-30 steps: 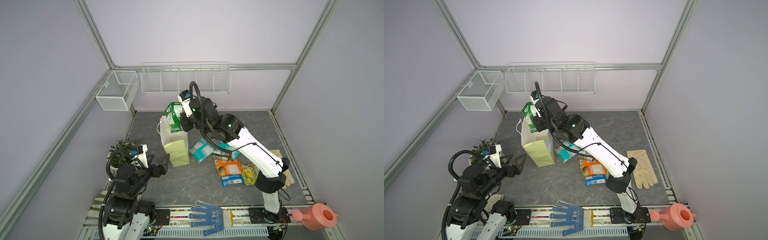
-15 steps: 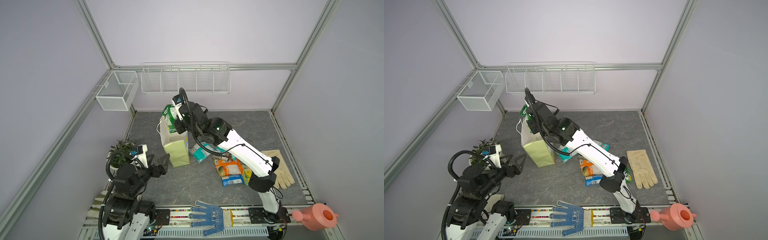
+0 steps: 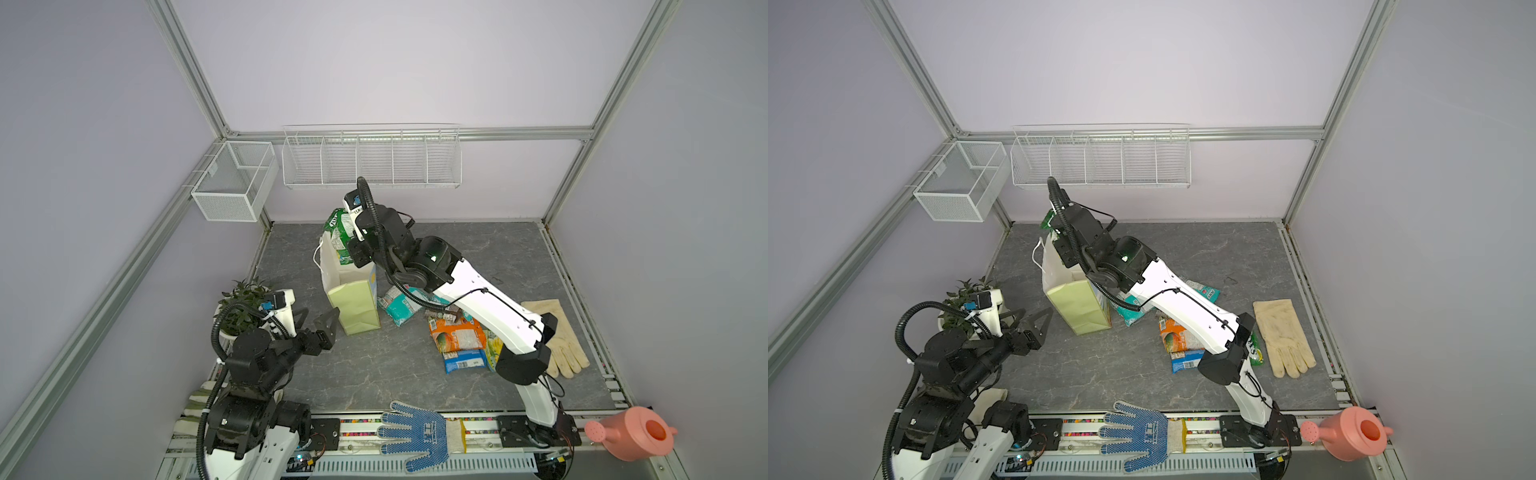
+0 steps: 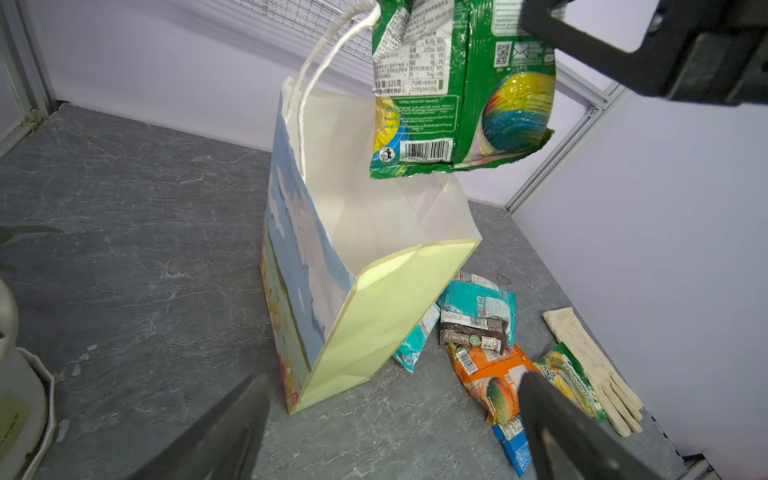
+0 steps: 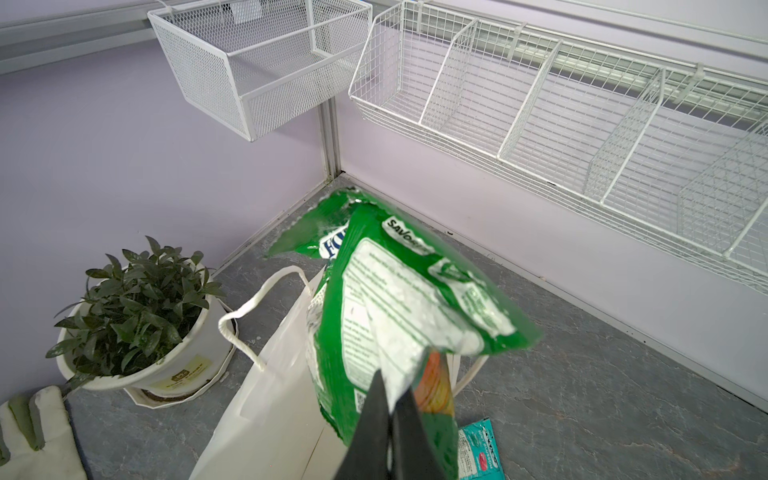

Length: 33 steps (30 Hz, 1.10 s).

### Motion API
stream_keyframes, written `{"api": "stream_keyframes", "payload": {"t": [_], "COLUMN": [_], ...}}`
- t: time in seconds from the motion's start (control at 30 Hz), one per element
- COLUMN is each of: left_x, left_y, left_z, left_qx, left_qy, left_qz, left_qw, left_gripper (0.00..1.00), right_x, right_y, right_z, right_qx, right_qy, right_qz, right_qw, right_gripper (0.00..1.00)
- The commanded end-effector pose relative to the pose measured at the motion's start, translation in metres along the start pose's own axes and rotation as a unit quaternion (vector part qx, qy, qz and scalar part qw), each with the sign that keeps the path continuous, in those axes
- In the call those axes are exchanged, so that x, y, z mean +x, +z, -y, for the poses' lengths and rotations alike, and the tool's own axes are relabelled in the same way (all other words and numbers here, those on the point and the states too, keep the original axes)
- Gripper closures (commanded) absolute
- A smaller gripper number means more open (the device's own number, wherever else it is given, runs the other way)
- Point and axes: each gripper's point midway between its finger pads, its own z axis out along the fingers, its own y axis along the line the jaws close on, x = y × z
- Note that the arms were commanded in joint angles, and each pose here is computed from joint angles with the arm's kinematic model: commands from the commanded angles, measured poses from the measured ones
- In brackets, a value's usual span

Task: Place the snacks into the paper bag
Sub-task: 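Lower the green packet into the bag opening and open the right gripper, then release the bag rim with the left gripper while the right gripper withdraws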

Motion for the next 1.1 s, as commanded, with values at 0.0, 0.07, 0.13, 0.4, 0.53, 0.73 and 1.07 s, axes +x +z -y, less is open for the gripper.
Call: {"api": "stream_keyframes", "payload": {"t": [0.0,0.07,0.13,0.4,0.53,0.73,1.07], "left_x": [0.001,0.001,0.0,0.0,0.001,0.001,0.001], "left_y": [-0.001,-0.001,-0.002,-0.002,-0.002,0.0,-0.002], "left_z": [0.003,0.002,0.003,0.003,0.002,0.004,0.007], "left_qx": [0.008,0.008,0.009,0.008,0.007,0.013,0.016], "left_qy": [0.006,0.006,0.007,0.007,0.007,0.008,0.023], "left_qz": [0.005,0.005,0.006,0.006,0.005,0.001,-0.006], "left_qw": [1.0,1.0,1.0,1.0,1.0,1.0,1.0], "left_gripper": [0.06,0.06,0.07,0.06,0.06,0.06,0.08], "right_x": [-0.02,-0.02,-0.02,-0.026,-0.028,-0.031,-0.025], "right_y": [-0.002,-0.002,-0.002,-0.007,-0.011,-0.024,-0.071], "right_z": [-0.003,-0.003,-0.004,-0.002,-0.003,-0.005,0.016], "right_qx": [0.001,-0.001,-0.003,-0.005,-0.012,-0.027,-0.034], "right_qy": [0.013,0.014,0.014,0.018,0.02,0.018,0.022], "right_qz": [0.037,0.037,0.037,0.045,0.046,0.044,0.034], "right_qw": [0.999,0.999,0.999,0.999,0.999,0.999,0.999], "right_gripper": [0.93,0.93,0.86,0.6,0.6,0.43,0.12]}}
